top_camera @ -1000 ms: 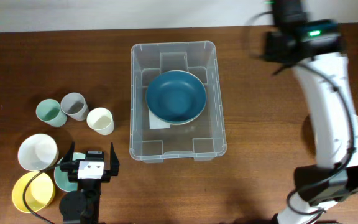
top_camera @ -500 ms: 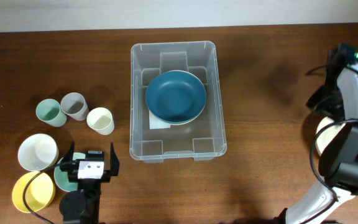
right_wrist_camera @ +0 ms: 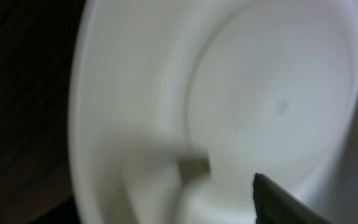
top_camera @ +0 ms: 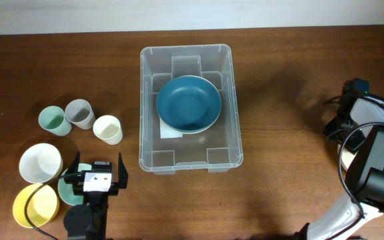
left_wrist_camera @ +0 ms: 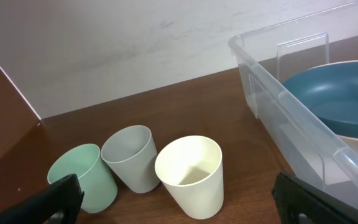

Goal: Pack container
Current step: 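Move the right gripper to the cream bowl and grasp its rim, then place the cream bowl with the right gripper onto the blue bowl in the bin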

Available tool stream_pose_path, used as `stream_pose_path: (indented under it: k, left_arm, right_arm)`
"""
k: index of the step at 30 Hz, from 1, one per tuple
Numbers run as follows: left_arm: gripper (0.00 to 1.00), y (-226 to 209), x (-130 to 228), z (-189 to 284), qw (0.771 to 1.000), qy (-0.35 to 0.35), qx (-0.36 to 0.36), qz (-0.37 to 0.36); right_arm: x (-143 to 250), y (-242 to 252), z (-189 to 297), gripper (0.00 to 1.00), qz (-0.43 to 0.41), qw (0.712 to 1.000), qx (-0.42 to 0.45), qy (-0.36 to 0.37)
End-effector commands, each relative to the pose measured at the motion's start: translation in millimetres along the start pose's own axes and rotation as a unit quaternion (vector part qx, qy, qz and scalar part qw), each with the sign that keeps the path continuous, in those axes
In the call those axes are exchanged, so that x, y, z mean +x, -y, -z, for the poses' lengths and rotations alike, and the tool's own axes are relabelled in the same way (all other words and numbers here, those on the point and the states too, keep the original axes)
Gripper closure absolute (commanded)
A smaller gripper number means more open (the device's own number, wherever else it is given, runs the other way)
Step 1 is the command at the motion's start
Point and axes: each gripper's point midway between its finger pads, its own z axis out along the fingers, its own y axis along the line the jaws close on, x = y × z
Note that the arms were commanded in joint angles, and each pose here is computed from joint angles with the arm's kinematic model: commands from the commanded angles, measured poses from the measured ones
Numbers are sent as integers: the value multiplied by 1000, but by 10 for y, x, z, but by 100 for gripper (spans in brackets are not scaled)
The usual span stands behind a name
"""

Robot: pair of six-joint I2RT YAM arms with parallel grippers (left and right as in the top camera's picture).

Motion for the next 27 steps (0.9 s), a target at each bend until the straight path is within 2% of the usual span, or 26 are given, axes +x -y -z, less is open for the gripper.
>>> stream_pose_path:
  k: [1, 7, 11, 17, 21, 25, 27]
  left_arm:
    - [0, 22, 17, -4, 1000, 1, 4, 3]
    - [0, 22, 17, -4, 1000, 1, 4, 3]
    - [0, 22, 18, -4, 1000, 1, 4, 3]
    - [0, 22, 18, -4, 1000, 1, 4, 3]
    - [0, 22, 17, -4, 1000, 1, 4, 3]
    - [0, 22, 17, -4, 1000, 1, 4, 3]
    - [0, 22, 17, -4, 1000, 1, 4, 3]
  right_arm:
    - [80, 96, -134, 43, 3, 1000, 29, -2]
    - [75, 91, -133, 78, 2, 1000, 29, -1]
    - [73, 89, -133, 96, 2, 1000, 28, -1]
    - [-25, -66, 74, 96, 47, 999, -3, 12]
    - [-332, -466, 893, 96, 123, 986, -66, 95]
    - [-343, -1060, 2008, 96, 245, 937, -157, 193]
    - [-108, -1442, 2645, 96, 331, 887, -210, 243]
